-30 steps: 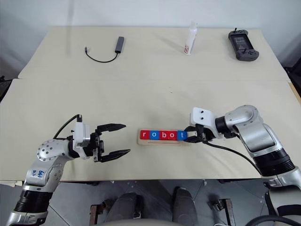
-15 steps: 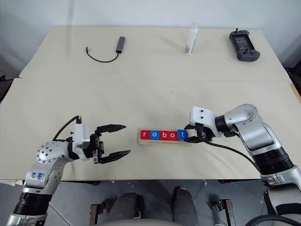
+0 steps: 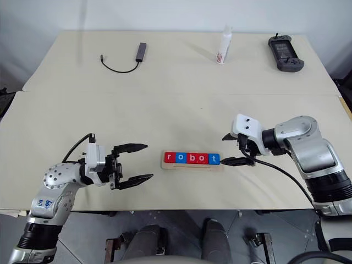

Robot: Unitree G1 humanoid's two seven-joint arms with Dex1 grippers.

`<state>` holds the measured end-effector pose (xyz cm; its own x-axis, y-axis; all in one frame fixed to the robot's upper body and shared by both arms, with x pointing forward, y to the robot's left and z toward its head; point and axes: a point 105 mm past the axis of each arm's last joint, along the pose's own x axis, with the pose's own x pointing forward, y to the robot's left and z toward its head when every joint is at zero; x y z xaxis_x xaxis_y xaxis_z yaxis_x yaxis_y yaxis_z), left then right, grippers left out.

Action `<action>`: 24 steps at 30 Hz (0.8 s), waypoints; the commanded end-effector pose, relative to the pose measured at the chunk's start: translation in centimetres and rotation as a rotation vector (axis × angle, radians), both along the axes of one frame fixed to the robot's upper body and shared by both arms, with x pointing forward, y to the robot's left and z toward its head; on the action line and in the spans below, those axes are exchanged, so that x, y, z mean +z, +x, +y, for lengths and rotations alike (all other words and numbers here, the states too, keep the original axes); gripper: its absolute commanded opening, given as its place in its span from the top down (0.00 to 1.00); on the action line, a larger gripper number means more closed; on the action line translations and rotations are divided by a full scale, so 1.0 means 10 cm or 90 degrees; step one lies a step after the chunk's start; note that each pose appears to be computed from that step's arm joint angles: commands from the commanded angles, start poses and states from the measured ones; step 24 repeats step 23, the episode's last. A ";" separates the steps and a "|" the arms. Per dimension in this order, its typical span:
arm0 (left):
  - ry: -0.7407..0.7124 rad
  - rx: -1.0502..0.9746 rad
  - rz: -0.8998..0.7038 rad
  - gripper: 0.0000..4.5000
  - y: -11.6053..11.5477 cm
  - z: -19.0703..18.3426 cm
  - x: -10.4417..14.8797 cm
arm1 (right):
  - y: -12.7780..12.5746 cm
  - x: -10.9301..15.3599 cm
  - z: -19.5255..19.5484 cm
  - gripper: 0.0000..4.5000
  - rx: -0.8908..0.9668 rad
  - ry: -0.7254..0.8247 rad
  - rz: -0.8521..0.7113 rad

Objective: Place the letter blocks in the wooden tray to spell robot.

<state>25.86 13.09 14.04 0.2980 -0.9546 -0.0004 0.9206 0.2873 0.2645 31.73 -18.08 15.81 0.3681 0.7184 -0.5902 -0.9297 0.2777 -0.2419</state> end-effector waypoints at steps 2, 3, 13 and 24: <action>0.010 0.023 -0.011 0.00 -0.01 0.13 0.02 | -0.13 0.19 -0.19 0.01 -0.014 0.075 -0.081; 0.015 0.032 -0.007 0.00 -0.01 0.18 0.01 | -0.21 0.15 -0.26 0.01 -0.022 0.074 -0.074; 0.050 0.117 0.028 0.00 0.17 0.53 -0.05 | -0.62 0.12 -0.43 0.01 -0.029 0.261 -0.166; 0.039 0.120 0.002 0.00 0.25 0.51 -0.02 | -0.67 0.04 -0.39 0.01 0.000 0.297 -0.185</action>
